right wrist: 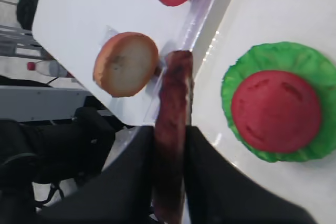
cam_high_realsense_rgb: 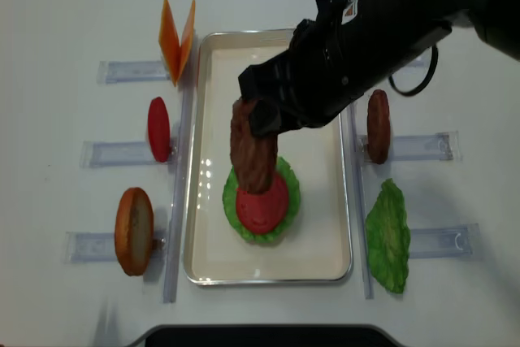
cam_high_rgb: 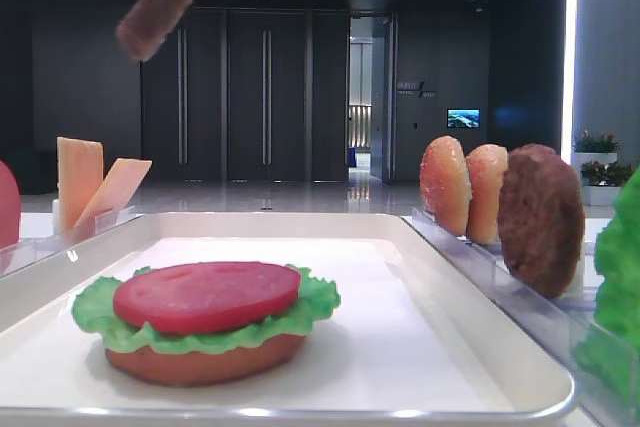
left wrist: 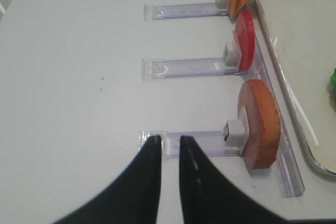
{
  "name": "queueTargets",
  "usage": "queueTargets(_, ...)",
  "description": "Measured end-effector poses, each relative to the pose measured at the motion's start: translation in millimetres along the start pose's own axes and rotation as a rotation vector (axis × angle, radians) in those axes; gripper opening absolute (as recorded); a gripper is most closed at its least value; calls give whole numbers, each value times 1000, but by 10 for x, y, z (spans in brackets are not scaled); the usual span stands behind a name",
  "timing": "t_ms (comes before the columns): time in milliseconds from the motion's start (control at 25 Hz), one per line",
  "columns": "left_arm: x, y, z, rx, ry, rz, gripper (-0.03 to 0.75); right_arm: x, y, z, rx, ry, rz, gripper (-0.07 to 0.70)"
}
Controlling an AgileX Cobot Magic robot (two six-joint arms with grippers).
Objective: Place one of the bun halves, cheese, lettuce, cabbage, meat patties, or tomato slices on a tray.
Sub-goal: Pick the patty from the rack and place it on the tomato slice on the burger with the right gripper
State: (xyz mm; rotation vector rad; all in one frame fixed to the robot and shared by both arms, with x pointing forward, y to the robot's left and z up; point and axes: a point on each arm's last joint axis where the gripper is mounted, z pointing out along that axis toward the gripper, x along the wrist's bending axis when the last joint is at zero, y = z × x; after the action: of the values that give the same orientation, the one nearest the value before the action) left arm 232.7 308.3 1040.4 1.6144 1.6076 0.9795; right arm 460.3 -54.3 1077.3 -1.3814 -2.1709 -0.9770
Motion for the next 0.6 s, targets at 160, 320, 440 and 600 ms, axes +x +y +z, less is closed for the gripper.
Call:
queueTargets(160, 0, 0, 0, 0, 0, 0, 93, -73, -106, 138, -29, 101, -19, 127)
queueTargets(320, 0, 0, 0, 0, 0, 0, 93, -161, -169, 223, -57, 119, -28, 127)
queueTargets(440, 0, 0, 0, 0, 0, 0, 93, -224, -151, 301, -74, 110, -15, 127)
queueTargets(600, 0, 0, 0, 0, 0, 0, 93, -344, -148, 474, -37, 91, -1, 125)
